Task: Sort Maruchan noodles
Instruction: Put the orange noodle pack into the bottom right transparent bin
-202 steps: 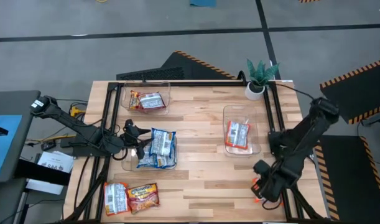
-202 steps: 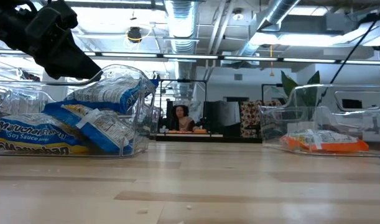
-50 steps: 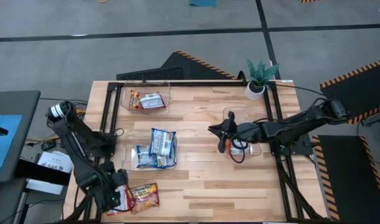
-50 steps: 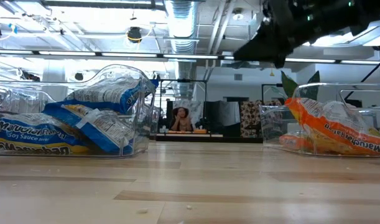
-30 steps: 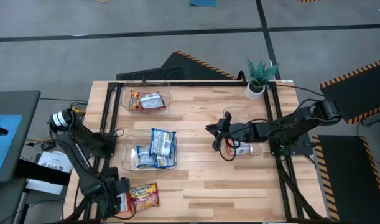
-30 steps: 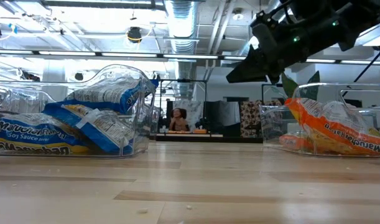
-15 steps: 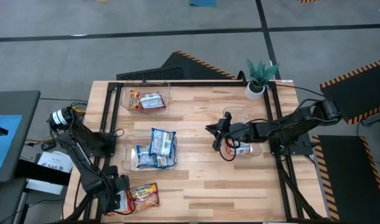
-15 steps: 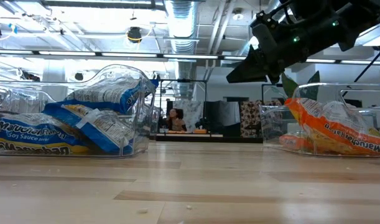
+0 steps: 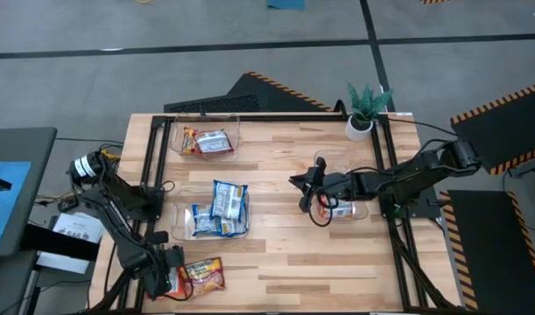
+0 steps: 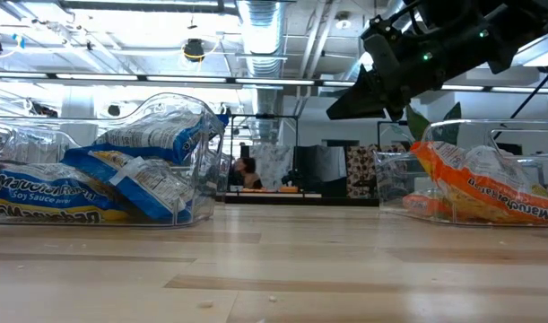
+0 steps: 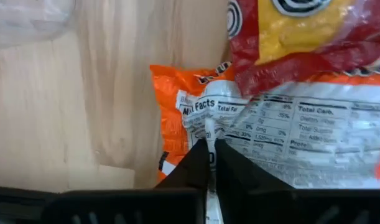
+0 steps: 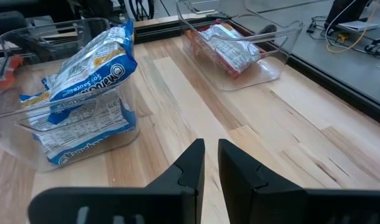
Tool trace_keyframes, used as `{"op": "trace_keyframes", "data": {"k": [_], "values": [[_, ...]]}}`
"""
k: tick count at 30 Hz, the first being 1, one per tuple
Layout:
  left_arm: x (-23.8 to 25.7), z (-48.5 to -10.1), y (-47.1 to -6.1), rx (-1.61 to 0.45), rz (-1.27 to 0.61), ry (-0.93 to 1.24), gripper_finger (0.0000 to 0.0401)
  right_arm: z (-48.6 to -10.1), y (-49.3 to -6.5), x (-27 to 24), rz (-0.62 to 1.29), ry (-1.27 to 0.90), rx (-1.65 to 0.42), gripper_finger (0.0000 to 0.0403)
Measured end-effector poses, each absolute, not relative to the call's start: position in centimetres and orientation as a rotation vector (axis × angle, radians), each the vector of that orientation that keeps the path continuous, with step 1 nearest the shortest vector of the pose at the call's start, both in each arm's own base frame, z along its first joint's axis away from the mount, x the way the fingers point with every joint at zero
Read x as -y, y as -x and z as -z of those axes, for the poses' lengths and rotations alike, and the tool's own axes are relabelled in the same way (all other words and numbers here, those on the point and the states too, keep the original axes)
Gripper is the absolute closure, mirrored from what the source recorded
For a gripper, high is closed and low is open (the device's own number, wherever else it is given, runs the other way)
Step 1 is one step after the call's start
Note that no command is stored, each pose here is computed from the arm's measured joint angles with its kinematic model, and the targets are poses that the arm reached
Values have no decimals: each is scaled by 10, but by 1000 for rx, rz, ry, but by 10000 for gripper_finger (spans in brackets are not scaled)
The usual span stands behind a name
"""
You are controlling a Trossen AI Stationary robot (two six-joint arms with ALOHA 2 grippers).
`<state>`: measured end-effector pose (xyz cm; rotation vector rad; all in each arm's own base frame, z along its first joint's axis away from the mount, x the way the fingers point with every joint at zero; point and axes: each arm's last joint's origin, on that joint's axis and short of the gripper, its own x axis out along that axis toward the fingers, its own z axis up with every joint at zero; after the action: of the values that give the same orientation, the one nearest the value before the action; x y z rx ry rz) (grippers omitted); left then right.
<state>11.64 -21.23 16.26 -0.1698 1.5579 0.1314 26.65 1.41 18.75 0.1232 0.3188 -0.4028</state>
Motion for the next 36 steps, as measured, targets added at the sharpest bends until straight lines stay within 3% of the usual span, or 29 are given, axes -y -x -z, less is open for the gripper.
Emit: {"op": "trace_keyframes", "data": {"k": [12,20,29,36], "values": [[187,-238,-112,-1437,18,348,400,-188,-266,-14,403,-126,-316,332],[158,-275,-108,-1222,76,518,400,-188,-266,-14,403,-126,-318,332],[136,-305,-133,-847,224,425,400,-198,-270,-16,382,-136,-216,332],[118,-312,-154,-768,307,347,401,-205,-272,-17,306,-150,-149,332]]}}
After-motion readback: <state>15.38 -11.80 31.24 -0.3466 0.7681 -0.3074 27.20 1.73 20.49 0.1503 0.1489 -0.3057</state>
